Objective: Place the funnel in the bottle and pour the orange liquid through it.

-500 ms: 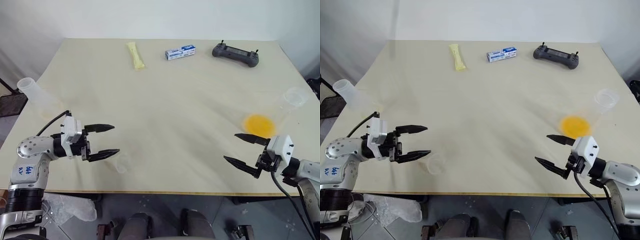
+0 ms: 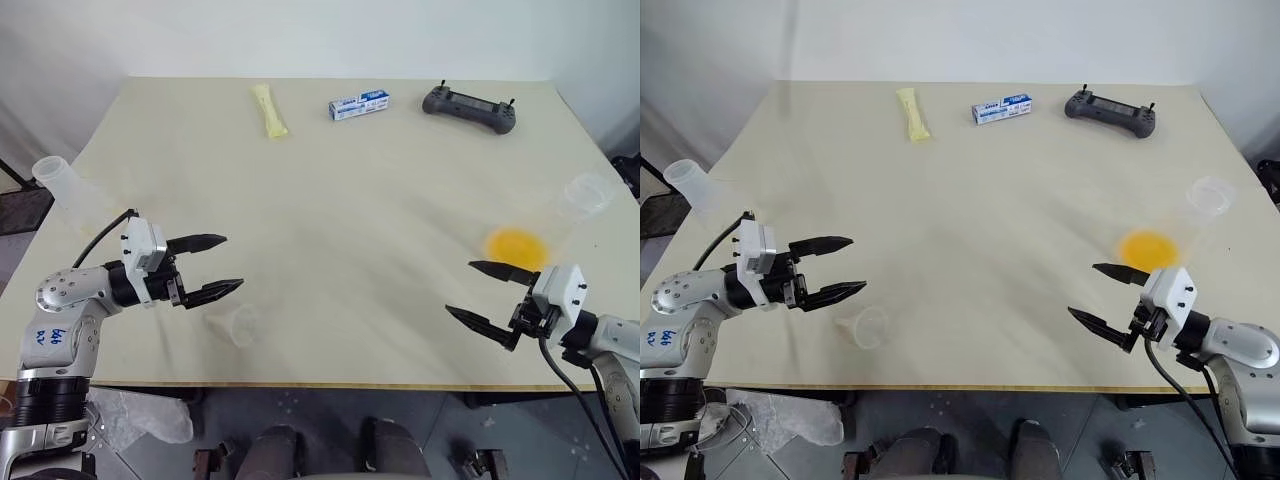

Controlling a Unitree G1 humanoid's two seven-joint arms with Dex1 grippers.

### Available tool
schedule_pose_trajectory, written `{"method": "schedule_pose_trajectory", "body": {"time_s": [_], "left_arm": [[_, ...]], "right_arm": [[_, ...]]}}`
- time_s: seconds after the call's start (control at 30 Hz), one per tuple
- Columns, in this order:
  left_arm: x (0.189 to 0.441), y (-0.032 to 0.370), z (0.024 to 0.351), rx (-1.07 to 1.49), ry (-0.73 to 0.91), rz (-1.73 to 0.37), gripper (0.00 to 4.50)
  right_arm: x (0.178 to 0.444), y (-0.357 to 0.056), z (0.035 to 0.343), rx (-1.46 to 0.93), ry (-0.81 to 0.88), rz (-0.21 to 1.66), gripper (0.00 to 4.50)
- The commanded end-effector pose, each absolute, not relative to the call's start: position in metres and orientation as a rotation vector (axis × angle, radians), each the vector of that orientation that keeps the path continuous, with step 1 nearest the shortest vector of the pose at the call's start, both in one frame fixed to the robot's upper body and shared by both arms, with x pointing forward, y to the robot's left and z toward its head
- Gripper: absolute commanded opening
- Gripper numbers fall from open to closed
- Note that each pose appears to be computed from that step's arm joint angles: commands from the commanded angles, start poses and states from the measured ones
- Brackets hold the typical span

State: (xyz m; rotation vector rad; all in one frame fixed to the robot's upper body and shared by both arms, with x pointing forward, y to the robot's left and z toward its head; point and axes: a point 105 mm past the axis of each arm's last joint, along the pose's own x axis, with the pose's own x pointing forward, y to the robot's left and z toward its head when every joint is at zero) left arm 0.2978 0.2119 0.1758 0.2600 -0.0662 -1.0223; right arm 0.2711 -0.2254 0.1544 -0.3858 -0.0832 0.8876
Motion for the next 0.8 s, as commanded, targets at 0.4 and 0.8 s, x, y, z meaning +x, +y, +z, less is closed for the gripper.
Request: {"method": "schedule_pose_trajectory", "body": {"time_s": [0.4,0.8], "left_arm": [[0.232,0.280,0.180,0.164,-0.124,-0.376,4.48],[0.234,0.362,0.172,0.127,-0.099,0.174,4.48]], "right_arm": [[0.296,-0.196,0.162,-0.323,-0.149,0.993,4.50],[0.307,-0.182,0.169,-0.308,-0.201,1.027,4.50]]}}
